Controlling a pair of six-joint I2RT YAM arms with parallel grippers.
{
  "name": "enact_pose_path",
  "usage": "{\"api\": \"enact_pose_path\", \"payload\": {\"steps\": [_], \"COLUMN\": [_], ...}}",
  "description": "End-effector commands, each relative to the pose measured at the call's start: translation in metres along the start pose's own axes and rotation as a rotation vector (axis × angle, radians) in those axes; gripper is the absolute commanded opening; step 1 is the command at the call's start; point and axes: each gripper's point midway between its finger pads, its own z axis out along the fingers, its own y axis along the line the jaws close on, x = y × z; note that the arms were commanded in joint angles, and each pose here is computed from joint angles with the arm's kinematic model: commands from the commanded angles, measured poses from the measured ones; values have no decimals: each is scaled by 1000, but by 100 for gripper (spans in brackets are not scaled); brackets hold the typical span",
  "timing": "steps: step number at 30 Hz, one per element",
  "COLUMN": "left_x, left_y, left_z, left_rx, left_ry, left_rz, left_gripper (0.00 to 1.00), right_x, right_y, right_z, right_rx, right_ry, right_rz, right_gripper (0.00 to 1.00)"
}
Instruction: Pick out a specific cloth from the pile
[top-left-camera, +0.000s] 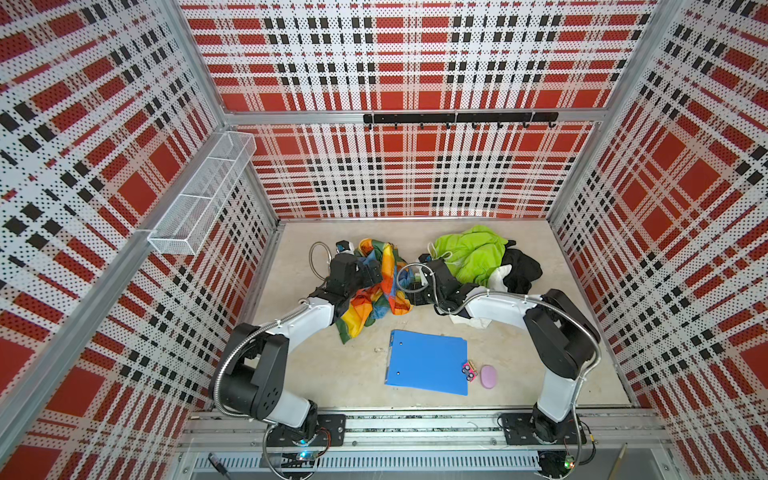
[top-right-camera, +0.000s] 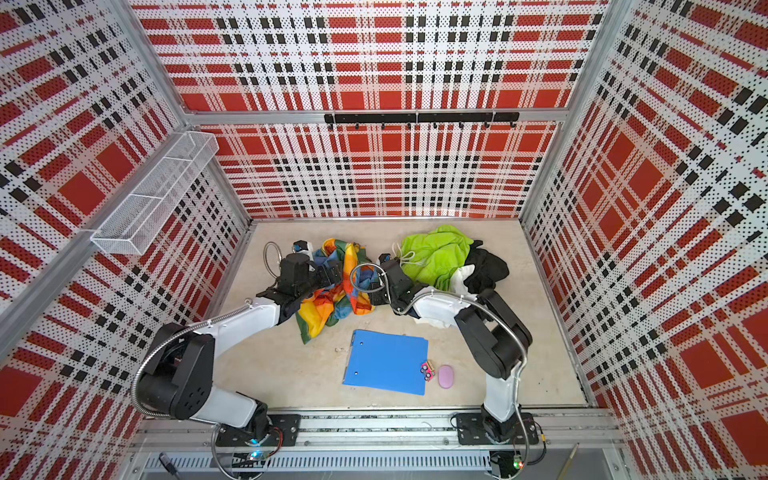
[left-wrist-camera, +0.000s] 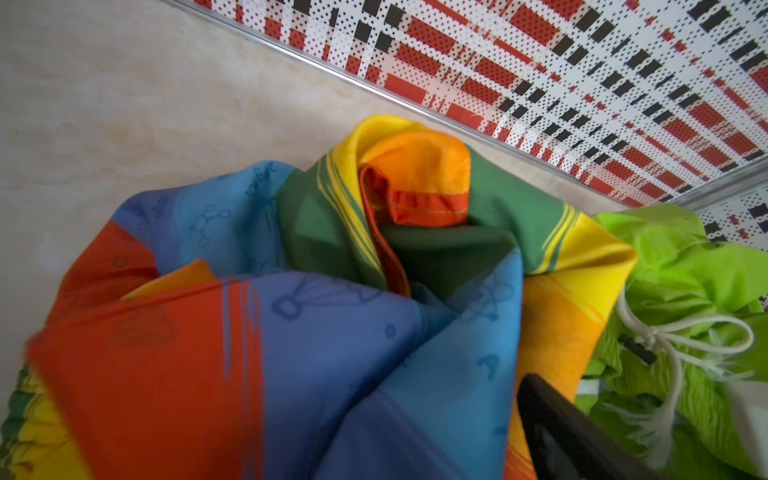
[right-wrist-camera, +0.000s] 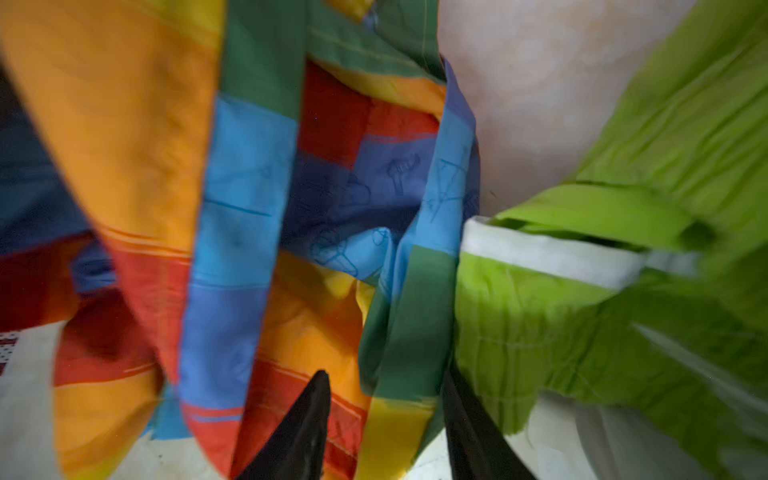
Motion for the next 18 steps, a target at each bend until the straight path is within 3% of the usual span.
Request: {"api": "enact_pose_path", "payload": {"steps": [1, 8, 12, 14, 18], "left_x": [-1, 2, -4, -6, -3], "left_y": [1, 27, 43, 48, 41], "left_z": [-6, -17, -23, -24, -18], "left_rx": [31, 2, -16, -22, 11], "left_ry": [0, -11, -26, -28, -2], "left_rz": [-4, -43, -52, -56, -35], "left_gripper": [99, 99, 99, 99, 99], "right_x": [-21, -13, -11, -11, -5], "right_y": [28, 68, 84, 89, 103], "right_z": [9, 44, 61, 68, 81], "right_rx": [-83, -144, -192, -219, -307], "right_ry": [-68, -38, -18, -10, 16], "right_rz": [10, -27, -21, -13, -11], "right_gripper": [44, 34, 52, 55, 43]}}
